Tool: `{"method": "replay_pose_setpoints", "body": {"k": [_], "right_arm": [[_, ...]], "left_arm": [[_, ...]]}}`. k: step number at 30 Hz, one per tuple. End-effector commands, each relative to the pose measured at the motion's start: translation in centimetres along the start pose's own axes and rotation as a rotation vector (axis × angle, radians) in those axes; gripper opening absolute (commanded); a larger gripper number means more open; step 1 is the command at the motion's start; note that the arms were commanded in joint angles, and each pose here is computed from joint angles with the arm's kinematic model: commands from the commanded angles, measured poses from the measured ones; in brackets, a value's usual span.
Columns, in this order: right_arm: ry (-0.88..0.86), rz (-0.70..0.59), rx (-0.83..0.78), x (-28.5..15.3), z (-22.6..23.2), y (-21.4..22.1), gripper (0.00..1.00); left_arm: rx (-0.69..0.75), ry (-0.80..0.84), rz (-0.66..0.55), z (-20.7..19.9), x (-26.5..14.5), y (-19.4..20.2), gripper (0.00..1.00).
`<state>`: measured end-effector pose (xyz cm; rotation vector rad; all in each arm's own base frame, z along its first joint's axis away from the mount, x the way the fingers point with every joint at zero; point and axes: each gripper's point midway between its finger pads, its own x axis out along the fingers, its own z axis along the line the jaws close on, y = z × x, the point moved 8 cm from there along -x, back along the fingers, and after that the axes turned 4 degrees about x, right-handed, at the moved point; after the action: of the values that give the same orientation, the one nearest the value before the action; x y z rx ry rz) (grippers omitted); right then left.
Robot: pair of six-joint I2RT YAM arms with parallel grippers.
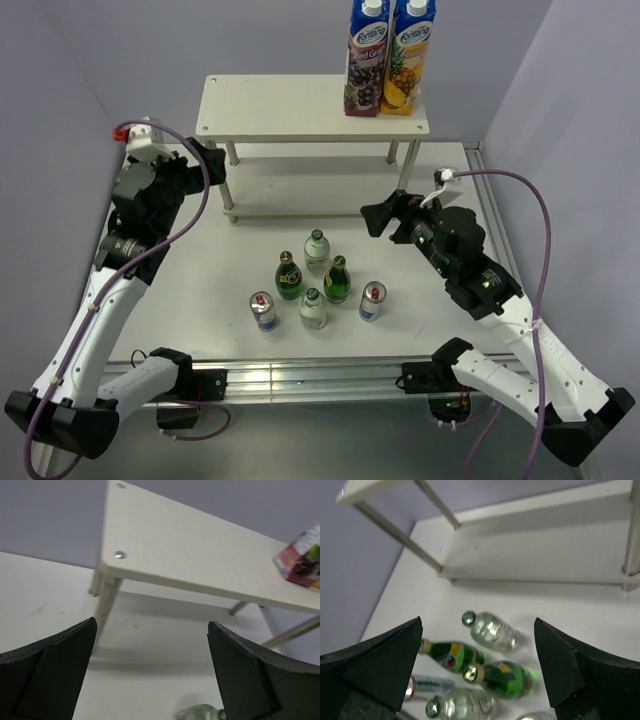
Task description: Place and organize the beverage onto the shelf
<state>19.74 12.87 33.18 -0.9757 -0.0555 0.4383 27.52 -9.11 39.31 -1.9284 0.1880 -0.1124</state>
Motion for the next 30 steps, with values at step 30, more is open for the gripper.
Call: {"method": "replay_pose_setpoints", "body": {"k": [30], "right_arm": [[0.11,0.17,-0.242,2.9,1.0,15.0,0.96]], "left_arm": [[0.142,-0.211,-0.015,4.1,-4.0,2.4,0.99]]}}
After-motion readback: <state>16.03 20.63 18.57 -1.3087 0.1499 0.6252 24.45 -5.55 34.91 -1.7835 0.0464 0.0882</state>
